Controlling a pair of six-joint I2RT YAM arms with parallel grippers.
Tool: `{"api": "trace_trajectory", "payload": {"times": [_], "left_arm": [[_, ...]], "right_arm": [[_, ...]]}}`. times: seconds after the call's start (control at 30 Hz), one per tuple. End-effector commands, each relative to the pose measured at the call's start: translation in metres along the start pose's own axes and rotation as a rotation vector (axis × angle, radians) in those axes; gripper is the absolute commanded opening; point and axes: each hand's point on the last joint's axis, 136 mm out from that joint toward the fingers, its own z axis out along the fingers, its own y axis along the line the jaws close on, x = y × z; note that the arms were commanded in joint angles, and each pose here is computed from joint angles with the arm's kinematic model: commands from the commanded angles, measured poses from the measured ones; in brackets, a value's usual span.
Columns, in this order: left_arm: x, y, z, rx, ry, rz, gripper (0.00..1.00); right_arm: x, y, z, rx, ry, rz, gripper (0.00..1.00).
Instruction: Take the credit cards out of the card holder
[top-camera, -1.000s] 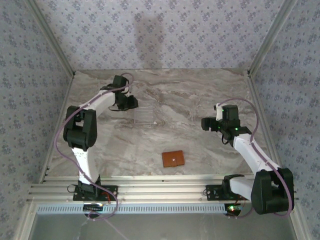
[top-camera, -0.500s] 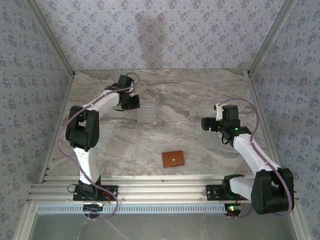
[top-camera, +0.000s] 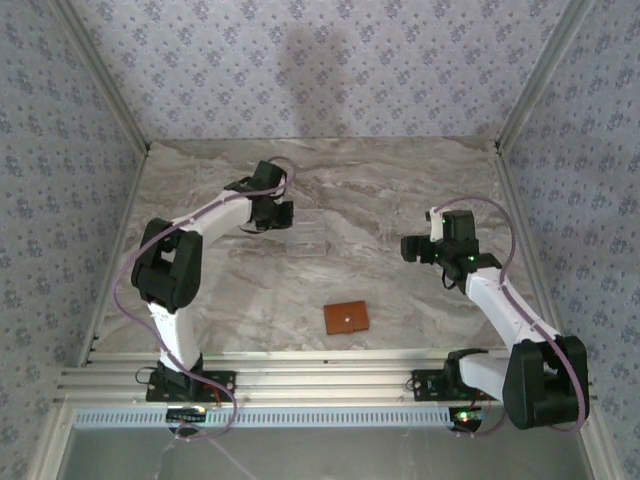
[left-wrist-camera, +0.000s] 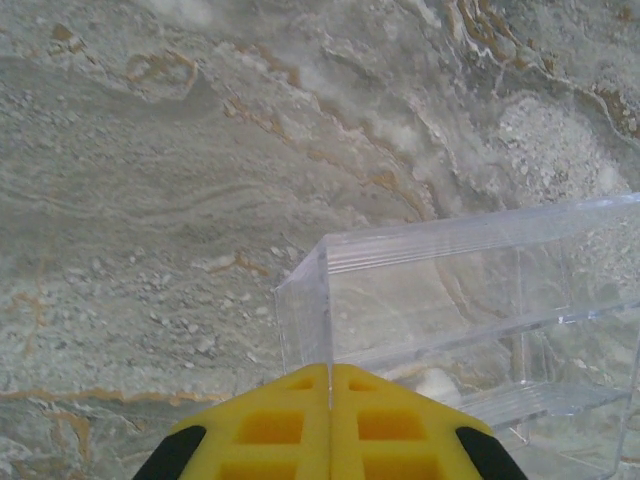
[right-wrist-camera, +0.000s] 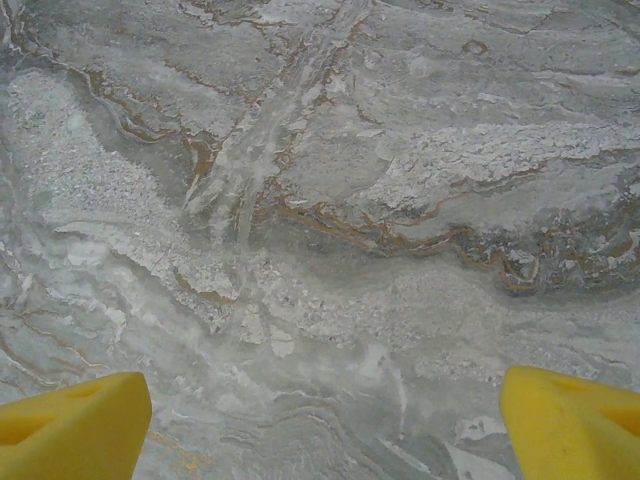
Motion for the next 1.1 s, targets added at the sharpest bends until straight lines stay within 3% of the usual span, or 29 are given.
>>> {"api": "trace_trajectory", "payload": {"times": [0.0,0.13,0.3,0.6,0.87,1.07], "left_arm": [[0.029,0.003,-0.001,-0.037,0.081,-0.009,0.1],[0.023,-0.003,-0.013,-0.032,0.05,-0.015,0.2],[0.024,-0.024,-0.038,0.012,0.025,0.006,0.25],[0.084,-0.096,-0.063,0.173,0.132,0.122,0.25],[0.14,-0.139,-0.037,0.335,0.268,0.112,0.2],[0.167,-0.14,-0.01,0.366,0.358,0.1,0.18]], "right_arm": [[-0.013,0.005,-0.01,-0.007,-0.024,0.014,0.92],[-0.013,0.014,-0.015,-0.021,0.007,0.028,0.9],[-0.002,0.046,-0.023,-0.133,0.081,0.073,0.85],[0.07,0.119,-0.051,-0.334,0.35,0.233,0.79],[0.144,0.17,-0.068,-0.383,0.523,0.263,0.73],[0.183,0.192,-0.057,-0.379,0.606,0.246,0.66]]}}
